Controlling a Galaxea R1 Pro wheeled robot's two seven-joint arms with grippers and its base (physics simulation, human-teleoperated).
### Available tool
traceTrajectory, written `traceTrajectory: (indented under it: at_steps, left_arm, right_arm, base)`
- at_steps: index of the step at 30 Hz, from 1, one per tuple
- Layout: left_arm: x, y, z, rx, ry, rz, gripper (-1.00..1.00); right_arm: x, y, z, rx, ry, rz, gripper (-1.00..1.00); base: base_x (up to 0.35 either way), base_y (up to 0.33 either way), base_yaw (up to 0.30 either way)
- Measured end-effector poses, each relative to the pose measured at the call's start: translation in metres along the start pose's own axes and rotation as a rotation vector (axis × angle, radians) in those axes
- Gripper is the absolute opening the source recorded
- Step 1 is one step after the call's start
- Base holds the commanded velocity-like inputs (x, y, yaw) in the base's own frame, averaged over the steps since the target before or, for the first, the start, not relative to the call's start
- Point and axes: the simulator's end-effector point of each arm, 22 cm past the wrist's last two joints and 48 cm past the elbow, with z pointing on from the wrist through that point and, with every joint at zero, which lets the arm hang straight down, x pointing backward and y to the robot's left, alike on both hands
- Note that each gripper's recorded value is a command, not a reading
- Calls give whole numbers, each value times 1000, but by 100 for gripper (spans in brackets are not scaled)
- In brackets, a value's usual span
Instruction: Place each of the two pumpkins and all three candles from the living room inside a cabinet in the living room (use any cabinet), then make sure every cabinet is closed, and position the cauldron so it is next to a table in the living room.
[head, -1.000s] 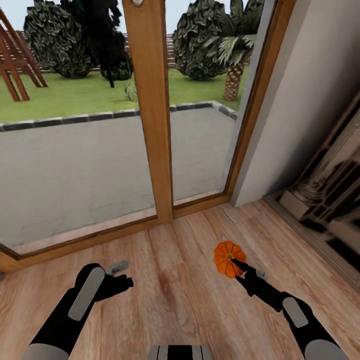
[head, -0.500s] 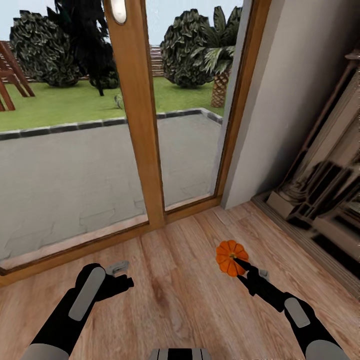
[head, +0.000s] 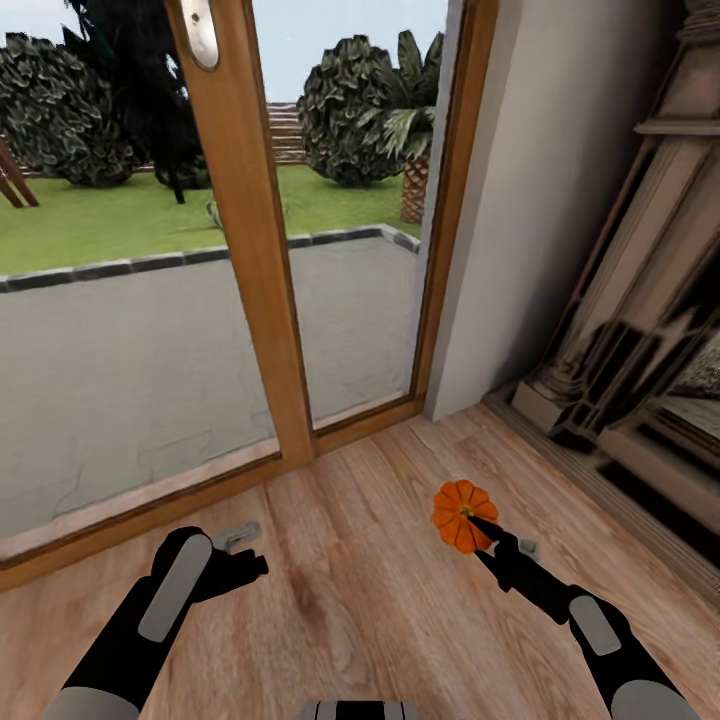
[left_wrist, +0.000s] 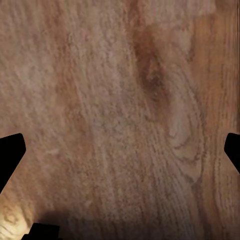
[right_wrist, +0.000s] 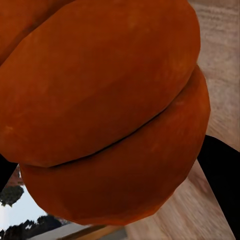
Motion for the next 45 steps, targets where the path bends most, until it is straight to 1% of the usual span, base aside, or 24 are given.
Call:
traceTrajectory:
  at_steps: [7, 18, 38, 45]
  left_arm:
    - [2, 0, 2, -3, 5, 2, 100]
    - [-5, -3, -11, 5, -22, 6, 100]
    - [-16, -9, -41, -3, 6, 5, 100]
    - [-22, -12, -55, -4, 5, 4, 100]
  right_arm:
    - [1, -3, 0, 6, 2, 1, -100]
    - [-2, 14, -3, -20, -6, -13, -100]
    - [-6, 44, -10, 4, 0, 2, -100]
    - [-16, 59, -17, -5, -29, 20, -100]
  base:
    - [0, 0, -133]
    - [0, 0, -116]
    - [0, 0, -85]
    - [0, 0, -2]
